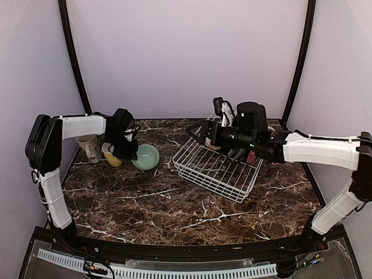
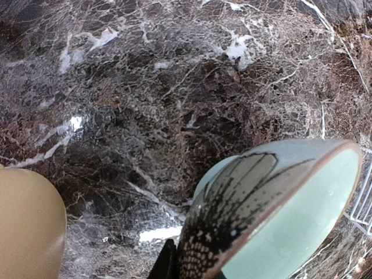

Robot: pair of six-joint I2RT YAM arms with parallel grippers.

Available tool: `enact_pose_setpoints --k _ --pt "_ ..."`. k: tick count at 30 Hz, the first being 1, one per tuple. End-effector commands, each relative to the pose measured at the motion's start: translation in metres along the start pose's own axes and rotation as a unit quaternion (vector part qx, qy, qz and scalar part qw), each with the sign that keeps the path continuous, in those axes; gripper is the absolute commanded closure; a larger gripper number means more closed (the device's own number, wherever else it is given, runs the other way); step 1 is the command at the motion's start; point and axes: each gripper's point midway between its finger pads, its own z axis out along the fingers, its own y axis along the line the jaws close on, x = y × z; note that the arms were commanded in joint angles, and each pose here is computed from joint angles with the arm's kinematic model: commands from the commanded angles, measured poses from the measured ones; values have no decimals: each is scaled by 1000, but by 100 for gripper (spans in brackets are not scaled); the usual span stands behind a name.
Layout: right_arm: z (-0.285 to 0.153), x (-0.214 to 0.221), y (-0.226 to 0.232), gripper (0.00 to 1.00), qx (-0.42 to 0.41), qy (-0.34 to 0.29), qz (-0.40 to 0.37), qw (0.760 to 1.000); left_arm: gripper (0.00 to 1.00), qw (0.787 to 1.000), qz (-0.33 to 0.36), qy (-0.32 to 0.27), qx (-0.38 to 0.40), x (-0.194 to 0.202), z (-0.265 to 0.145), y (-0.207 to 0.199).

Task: Unload the mixed dishes from the dish rack
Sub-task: Place the bowl at the center of the board.

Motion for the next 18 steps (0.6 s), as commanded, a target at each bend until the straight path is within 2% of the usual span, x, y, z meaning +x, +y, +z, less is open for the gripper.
enact_pose_setpoints --k 1,8,18 --pt "3 -4 7 1 -14 -7 -10 1000 87 1000 7 -22 14 -15 -12 -9" --pt "0 -7 8 1 -9 -8 -18 1000 84 1000 12 -24 16 -15 -16 -11" --pt "-9 0 -6 1 33 5 -38 999 69 997 35 -64 -32 -18 -43 -2"
